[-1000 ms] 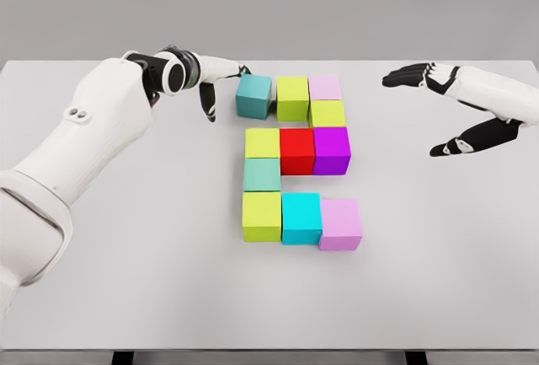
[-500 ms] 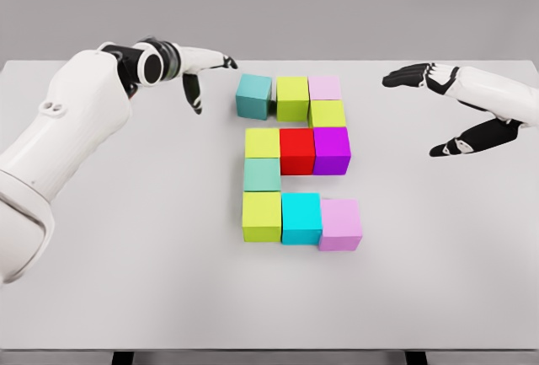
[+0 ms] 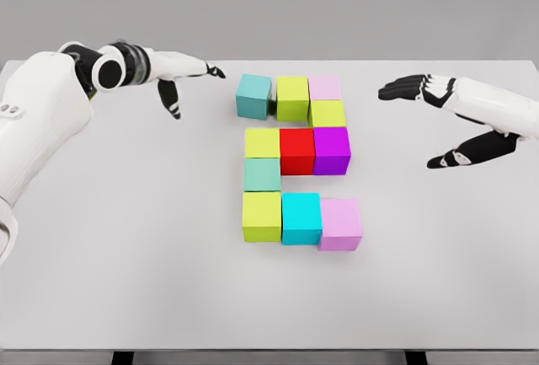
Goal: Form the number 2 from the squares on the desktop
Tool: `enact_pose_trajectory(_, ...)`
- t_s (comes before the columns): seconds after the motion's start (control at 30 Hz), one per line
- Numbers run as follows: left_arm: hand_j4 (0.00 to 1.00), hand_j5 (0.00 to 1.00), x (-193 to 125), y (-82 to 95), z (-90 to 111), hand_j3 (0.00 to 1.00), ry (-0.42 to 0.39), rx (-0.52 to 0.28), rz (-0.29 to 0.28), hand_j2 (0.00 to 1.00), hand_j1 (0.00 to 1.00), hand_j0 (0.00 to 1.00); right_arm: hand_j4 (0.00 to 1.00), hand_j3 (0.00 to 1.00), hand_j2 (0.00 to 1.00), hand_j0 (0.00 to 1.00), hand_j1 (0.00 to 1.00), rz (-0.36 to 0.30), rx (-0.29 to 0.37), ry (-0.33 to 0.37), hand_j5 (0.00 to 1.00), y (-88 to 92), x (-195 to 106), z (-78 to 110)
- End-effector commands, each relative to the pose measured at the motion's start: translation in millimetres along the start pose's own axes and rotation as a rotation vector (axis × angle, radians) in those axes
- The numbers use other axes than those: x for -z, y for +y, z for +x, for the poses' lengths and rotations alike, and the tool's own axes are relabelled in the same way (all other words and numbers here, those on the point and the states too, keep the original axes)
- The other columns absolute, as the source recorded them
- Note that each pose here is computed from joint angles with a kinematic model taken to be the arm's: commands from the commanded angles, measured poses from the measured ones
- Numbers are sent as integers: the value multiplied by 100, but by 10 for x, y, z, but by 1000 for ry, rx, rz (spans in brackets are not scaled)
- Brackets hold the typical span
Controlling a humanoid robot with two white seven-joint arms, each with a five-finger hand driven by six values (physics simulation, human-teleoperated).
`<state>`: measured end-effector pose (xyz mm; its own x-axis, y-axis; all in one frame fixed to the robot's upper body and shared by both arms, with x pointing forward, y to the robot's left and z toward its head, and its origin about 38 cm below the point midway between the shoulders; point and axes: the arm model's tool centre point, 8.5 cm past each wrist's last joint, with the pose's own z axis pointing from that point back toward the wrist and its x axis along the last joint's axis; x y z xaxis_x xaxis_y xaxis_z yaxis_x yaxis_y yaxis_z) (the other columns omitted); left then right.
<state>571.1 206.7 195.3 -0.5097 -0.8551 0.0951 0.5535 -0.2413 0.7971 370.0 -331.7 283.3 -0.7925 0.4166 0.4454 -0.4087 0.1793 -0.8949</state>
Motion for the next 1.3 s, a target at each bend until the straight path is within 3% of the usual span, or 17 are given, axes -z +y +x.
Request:
enact_pose_trajectory(0.0, 100, 100, -76, -28, -37, 100, -60, 54, -2, 100, 100, 100, 100, 100, 100, 100, 100, -8, -1, -2, 100, -31, -10, 14)
enact_pose_trajectory(0.1, 100, 100, -132, -48, 1, 100, -157, 112, -3, 100, 100, 100, 100, 100, 100, 100, 100, -7, 6, 6, 100, -6, -26, -12)
enact_pose_trajectory(0.2, 100, 100, -155, -77, 98, 100, -275, 107, 17, 100, 100, 100, 100, 100, 100, 100, 100, -4, 3, 0, 100, -4, -21, 5)
enact_pose_trajectory(0.3, 100, 100, -143, -172, 84, 100, -286, 89, -10, 100, 100, 100, 100, 100, 100, 100, 100, -8, 1, 8, 100, -12, -56, 5)
enact_pose_trajectory(0.5, 100, 100, -196, -175, -2, 100, -272, 79, -6, 100, 100, 100, 100, 100, 100, 100, 100, -3, 6, 8, 100, 13, -60, 7)
enact_pose_trajectory(0.57, 100, 100, -267, -156, -100, 100, -266, 28, 16, 100, 100, 100, 100, 100, 100, 100, 100, -4, 9, -3, 100, 32, -29, 23)
enact_pose_trajectory(0.67, 100, 100, -314, -211, -360, 100, -245, -141, 55, 100, 100, 100, 100, 100, 100, 100, 100, -6, 0, -21, 100, 7, 21, 91)
enact_pose_trajectory(0.73, 100, 100, -345, -134, -357, 100, -260, -161, 80, 100, 100, 100, 100, 100, 100, 100, 100, 2, -13, -38, 100, -18, 54, 182)
enact_pose_trajectory(0.77, 100, 100, -345, -135, -362, 100, -259, -165, 81, 100, 100, 100, 100, 100, 100, 100, 100, -32, -12, -47, 100, -131, 13, 210)
enact_pose_trajectory(0.87, 100, 100, -251, -177, -355, 100, -210, -219, 62, 100, 100, 100, 100, 100, 100, 100, 100, -54, -6, -26, 100, -334, -126, 247)
enact_pose_trajectory(0.97, 100, 100, -162, -191, -331, 100, -156, -272, 42, 100, 100, 100, 100, 100, 100, 100, 100, -83, 57, -74, 100, -152, 21, 204)
enact_pose_trajectory(1.07, 100, 100, -137, -222, -377, 100, -99, -312, 26, 100, 100, 100, 100, 100, 100, 100, 100, -82, 35, -70, 100, -234, -5, 241)
enact_pose_trajectory(1.17, 100, 100, -7, -257, -224, 100, -98, -288, -14, 100, 100, 100, 100, 100, 100, 100, 100, -79, 49, -68, 100, -185, -10, 226)
enact_pose_trajectory(1.27, 100, 100, 48, -311, -212, 100, -49, -288, -52, 100, 100, 100, 100, 100, 100, 100, 100, -51, 71, -44, 100, -49, -78, 179)
